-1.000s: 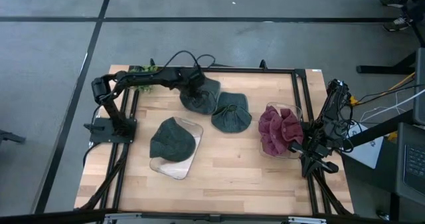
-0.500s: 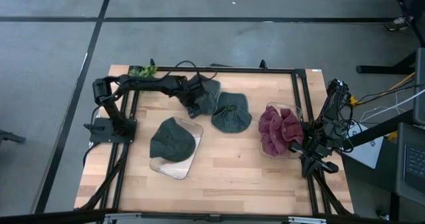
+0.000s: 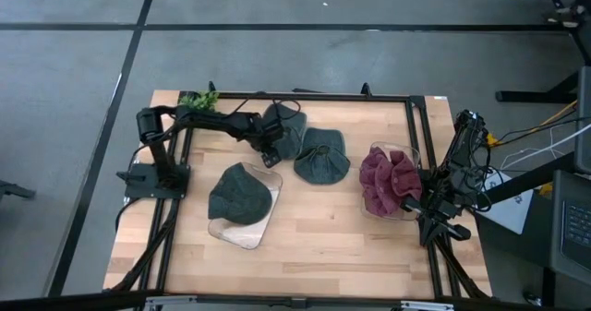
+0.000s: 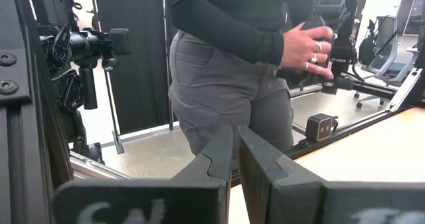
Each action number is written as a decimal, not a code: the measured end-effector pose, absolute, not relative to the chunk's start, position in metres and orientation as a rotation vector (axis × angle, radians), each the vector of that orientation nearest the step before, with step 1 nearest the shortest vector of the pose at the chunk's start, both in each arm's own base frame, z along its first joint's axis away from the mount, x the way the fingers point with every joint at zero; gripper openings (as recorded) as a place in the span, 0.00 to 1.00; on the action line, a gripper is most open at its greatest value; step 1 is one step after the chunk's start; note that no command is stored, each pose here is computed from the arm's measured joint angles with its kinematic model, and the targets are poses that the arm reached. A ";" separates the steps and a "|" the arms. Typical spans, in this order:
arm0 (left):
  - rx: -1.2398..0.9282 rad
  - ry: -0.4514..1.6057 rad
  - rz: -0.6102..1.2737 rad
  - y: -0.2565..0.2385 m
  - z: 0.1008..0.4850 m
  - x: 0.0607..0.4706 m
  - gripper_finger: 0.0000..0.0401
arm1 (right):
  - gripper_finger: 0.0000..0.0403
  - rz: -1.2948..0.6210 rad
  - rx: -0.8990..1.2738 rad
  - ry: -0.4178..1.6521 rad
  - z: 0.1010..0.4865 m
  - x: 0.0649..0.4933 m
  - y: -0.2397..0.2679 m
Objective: Pick & Place hat
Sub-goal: Put the left black cap into the left transparent bin
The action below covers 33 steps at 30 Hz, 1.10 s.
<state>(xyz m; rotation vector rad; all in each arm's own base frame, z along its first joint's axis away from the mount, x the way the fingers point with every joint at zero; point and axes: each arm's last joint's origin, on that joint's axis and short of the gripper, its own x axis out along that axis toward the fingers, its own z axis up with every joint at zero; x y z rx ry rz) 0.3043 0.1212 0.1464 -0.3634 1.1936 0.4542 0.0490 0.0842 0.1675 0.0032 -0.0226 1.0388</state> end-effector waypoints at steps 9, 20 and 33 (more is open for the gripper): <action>-0.371 1.176 0.442 0.125 0.137 0.310 0.51 | 0.06 1.039 0.003 -0.023 0.167 0.049 0.084; -0.341 1.179 0.421 0.129 0.138 0.308 0.07 | 0.06 1.039 0.003 -0.023 0.167 0.049 0.084; -0.687 0.980 0.193 0.154 0.182 0.318 0.06 | 0.06 1.039 0.003 -0.023 0.168 0.049 0.084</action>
